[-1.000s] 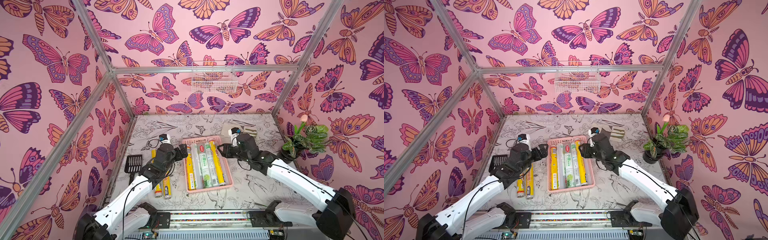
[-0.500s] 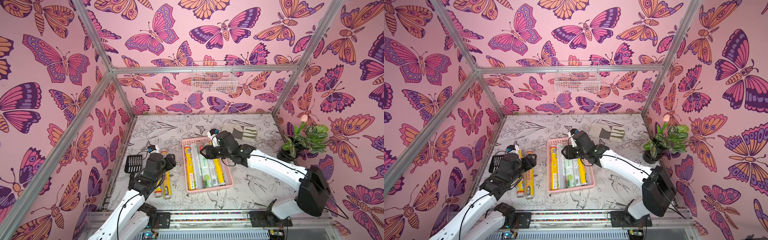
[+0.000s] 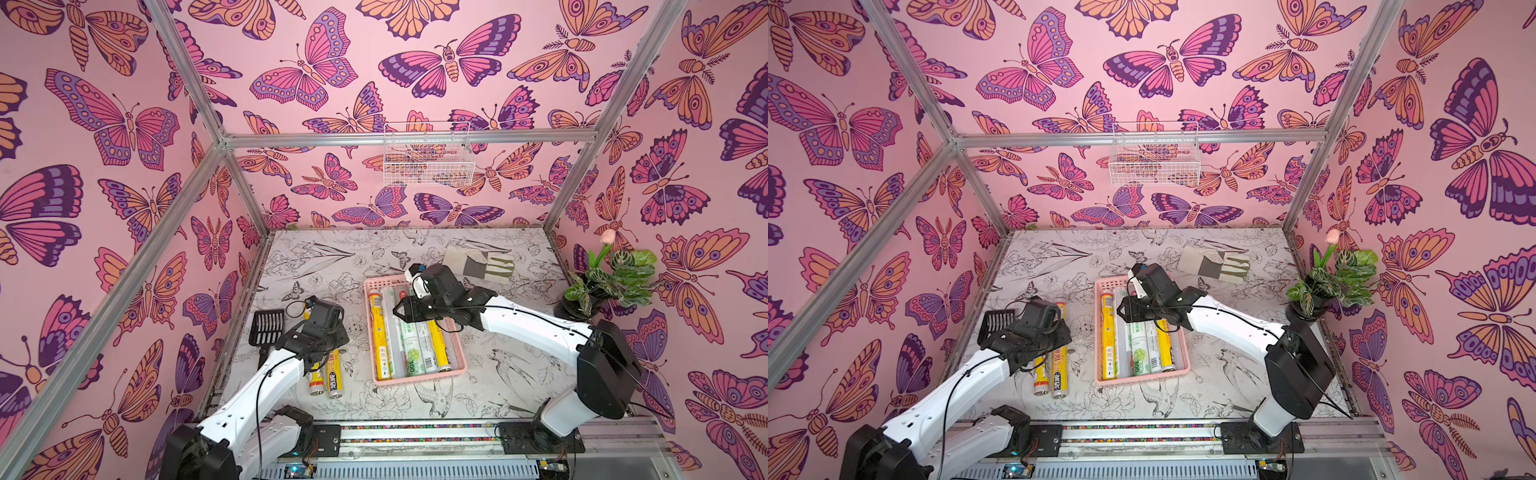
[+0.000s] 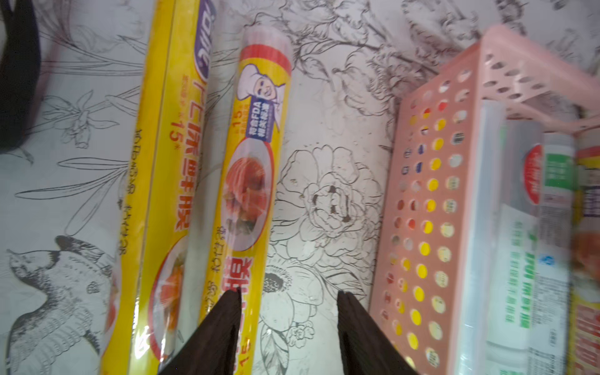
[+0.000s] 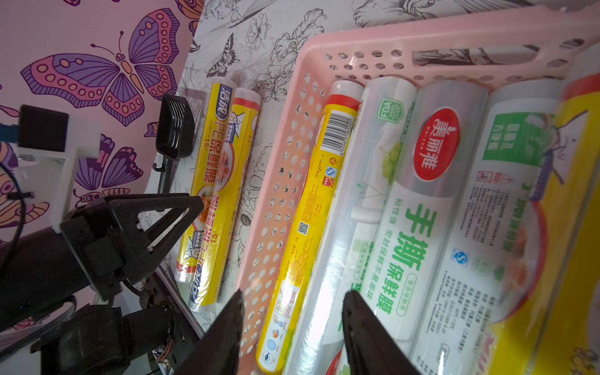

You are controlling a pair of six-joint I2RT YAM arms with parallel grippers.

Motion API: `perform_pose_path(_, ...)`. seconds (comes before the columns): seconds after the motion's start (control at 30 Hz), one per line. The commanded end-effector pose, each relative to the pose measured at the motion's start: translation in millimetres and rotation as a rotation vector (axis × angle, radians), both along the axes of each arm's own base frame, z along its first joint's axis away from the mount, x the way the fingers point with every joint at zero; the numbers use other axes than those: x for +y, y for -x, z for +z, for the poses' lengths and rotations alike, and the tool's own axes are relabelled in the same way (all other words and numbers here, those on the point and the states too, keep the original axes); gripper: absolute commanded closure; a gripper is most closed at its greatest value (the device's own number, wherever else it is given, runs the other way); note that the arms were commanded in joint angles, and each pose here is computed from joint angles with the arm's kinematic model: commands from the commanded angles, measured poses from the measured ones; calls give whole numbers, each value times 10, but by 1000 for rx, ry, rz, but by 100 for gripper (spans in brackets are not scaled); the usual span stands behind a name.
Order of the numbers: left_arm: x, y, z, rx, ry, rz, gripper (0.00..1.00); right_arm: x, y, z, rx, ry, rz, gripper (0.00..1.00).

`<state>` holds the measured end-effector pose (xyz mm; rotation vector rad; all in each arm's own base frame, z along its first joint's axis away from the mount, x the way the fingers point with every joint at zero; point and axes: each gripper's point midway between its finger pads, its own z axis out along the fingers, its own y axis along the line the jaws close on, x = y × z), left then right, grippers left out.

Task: Put the plastic wrap into the basket
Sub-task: Pick up the plastic wrap from the center of the board.

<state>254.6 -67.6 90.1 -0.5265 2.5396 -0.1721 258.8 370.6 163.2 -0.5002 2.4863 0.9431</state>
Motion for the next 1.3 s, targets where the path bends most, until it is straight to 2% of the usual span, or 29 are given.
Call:
perform_pose_path(0.0, 146, 36, -81, 65, -108, 0, 53, 51, 6, 33, 1, 7, 20, 48)
perform_pose_path(0.37, 200, 25, -288, 183, -198, -18, 49, 32, -3, -20, 12, 31, 11, 48)
perform_pose_path(0.4, 213, 42, -372, 219, -216, -19, 49, 26, 2, -32, 13, 35, 12, 48)
perform_pose_path(0.73, 218, 22, -535, 293, -262, -57, 51, 32, 3, -57, 20, 42, 17, 47)
perform_pose_path(1.1, 30, 8, -783, 408, -198, -114, 51, 20, 12, -107, 25, 63, 23, 47)
perform_pose_path(1.27, 17, -1, -797, 416, -195, -116, 46, 5, 13, -106, 21, 70, 26, 47)
